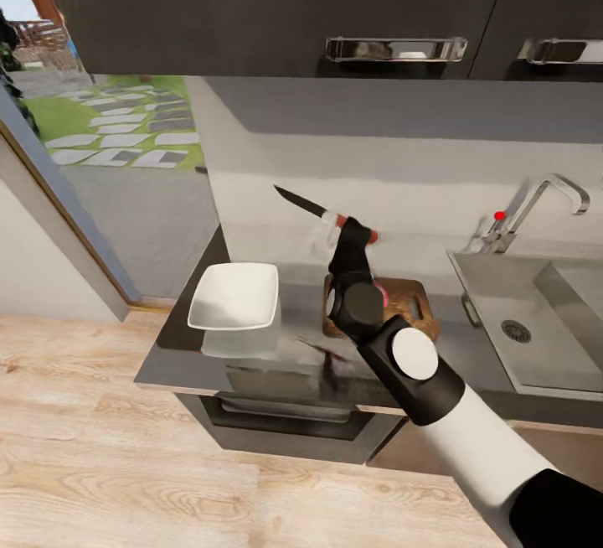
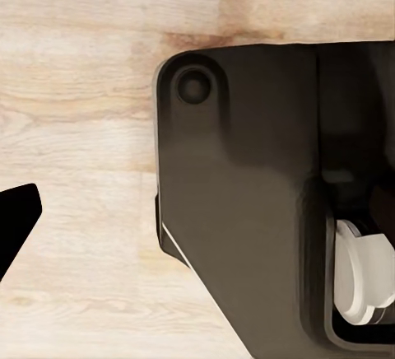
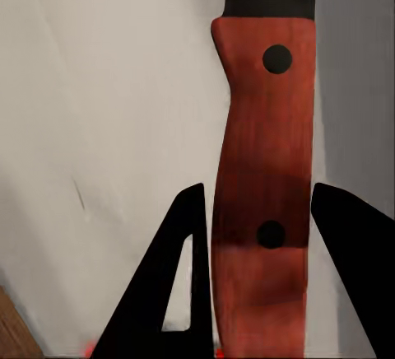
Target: In the kitchen, take the Vidalia onion out of the sink, dice it on the chopping board with the paring knife, put the diced onion into the bowl on the countertop, then place both the paring knife and the chopping board into the sink.
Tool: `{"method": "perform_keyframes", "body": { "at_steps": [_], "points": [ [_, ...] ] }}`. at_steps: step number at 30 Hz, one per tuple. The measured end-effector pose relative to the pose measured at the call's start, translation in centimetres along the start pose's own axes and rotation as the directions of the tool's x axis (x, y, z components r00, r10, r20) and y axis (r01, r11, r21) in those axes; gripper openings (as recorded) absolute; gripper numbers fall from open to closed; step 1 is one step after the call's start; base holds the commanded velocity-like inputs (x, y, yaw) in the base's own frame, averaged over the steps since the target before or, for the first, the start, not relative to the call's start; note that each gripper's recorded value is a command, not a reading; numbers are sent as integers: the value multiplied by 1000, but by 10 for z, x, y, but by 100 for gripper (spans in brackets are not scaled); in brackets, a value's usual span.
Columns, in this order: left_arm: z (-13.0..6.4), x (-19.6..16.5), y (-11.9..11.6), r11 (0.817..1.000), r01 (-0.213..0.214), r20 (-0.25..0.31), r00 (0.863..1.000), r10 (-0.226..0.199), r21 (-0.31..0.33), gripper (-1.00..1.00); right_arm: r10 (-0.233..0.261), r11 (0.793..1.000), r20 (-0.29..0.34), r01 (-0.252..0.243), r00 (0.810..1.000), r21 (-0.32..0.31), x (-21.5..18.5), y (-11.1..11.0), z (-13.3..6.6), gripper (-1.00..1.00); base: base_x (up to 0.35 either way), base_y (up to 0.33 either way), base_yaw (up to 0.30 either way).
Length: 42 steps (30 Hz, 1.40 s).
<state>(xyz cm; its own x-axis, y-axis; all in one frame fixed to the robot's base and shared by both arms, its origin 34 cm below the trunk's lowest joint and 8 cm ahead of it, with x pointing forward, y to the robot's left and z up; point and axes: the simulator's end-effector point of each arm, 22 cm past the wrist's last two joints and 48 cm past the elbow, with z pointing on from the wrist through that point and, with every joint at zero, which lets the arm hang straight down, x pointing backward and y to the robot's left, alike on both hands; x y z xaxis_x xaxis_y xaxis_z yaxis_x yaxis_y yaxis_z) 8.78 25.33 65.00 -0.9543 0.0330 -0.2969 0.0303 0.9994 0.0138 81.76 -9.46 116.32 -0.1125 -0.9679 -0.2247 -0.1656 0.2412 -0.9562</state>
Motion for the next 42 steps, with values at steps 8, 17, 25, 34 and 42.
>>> {"method": "perform_keyframes", "body": {
  "at_steps": [8,17,25,34,42],
  "points": [
    [0,1,-5,1000,4,-4,1000,-4,5,100,-21,998,-25,22,999,61,-9,3,-13,-100,-112,-274,0],
    [-4,9,-7,1000,2,-23,1000,-2,8,100,-42,999,-52,42,998,14,0,29,-11,-100,-34,-312,0],
    [-4,9,-6,1000,2,-22,1000,-2,7,100,-158,986,-5,158,987,-46,-20,81,-25,-100,-1,-110,0],
    [-4,9,-6,1000,2,-21,1000,-2,8,100,-166,986,-5,165,986,-33,-21,81,-25,-100,0,-13,0],
    [-4,9,-10,1000,4,-21,1000,-4,13,100,-166,986,-5,166,986,-33,-20,87,-28,-100,0,-251,0]
  ]
}}
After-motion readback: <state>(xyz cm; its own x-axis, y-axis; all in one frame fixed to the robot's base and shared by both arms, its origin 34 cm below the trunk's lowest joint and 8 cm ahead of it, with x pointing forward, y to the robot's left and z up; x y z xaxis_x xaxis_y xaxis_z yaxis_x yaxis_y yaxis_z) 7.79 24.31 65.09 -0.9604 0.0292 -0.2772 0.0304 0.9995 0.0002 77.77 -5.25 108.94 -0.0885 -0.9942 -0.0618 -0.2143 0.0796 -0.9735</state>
